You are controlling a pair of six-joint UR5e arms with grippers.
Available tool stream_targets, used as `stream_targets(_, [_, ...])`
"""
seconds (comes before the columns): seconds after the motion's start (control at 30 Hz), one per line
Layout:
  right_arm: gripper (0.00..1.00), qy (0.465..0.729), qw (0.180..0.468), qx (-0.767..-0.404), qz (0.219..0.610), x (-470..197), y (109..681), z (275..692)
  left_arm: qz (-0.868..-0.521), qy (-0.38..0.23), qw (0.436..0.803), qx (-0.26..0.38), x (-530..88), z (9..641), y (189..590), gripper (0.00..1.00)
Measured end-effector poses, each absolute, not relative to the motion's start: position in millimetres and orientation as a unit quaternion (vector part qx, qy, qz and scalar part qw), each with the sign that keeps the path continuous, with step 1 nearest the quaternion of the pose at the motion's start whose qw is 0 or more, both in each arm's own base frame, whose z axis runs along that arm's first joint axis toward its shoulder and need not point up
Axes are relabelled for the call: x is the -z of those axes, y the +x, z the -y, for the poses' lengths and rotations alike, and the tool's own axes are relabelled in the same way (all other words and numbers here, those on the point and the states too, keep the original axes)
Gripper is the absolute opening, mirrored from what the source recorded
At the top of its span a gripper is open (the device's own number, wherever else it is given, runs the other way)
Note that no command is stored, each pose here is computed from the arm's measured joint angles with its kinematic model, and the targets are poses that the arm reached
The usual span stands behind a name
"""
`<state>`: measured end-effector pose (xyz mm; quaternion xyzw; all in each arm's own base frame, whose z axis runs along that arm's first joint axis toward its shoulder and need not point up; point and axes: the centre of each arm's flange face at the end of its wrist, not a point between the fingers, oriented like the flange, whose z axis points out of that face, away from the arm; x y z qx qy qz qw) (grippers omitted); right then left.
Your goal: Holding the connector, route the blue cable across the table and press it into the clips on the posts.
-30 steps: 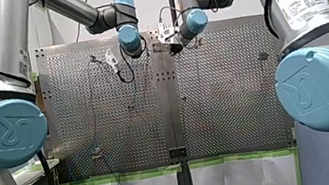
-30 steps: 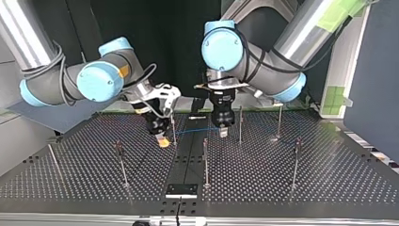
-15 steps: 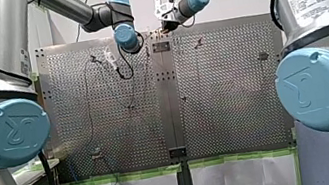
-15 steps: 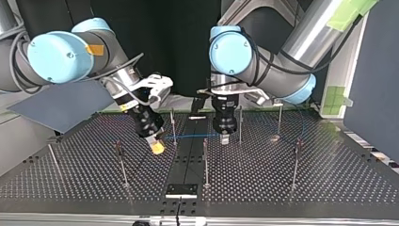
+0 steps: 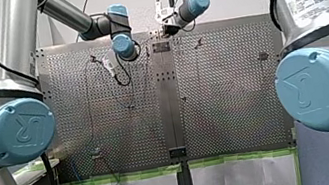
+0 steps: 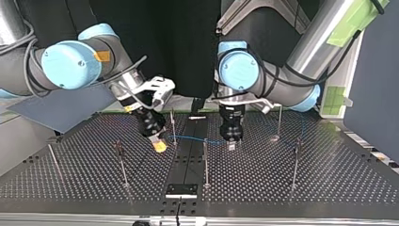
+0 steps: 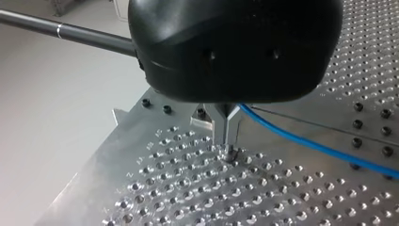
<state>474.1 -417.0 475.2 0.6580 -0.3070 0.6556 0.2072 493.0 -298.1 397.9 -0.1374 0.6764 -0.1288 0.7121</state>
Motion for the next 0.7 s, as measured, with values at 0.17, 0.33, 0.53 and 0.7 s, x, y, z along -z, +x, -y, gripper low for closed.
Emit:
stream_targets(0.17, [0.0, 0.658, 0.211, -0.65, 0.317, -467, 469, 428, -0.677, -0.131, 0.712, 0.133, -398, 300, 493, 0.02])
stream_targets(0.33, [0.0, 0.659, 0.213, -0.643, 0.326, -457, 464, 440, -0.679, -0.124, 0.711, 0.137, -398, 303, 492, 0.02])
stream_targets(0.53, [0.0, 0.66, 0.214, -0.639, 0.331, -448, 461, 450, -0.671, -0.121, 0.716, 0.147, -400, 301, 497, 0.02])
stream_targets(0.7, [0.0, 0.659, 0.215, -0.64, 0.332, -447, 459, 454, -0.669, -0.117, 0.718, 0.154, -395, 300, 505, 0.02])
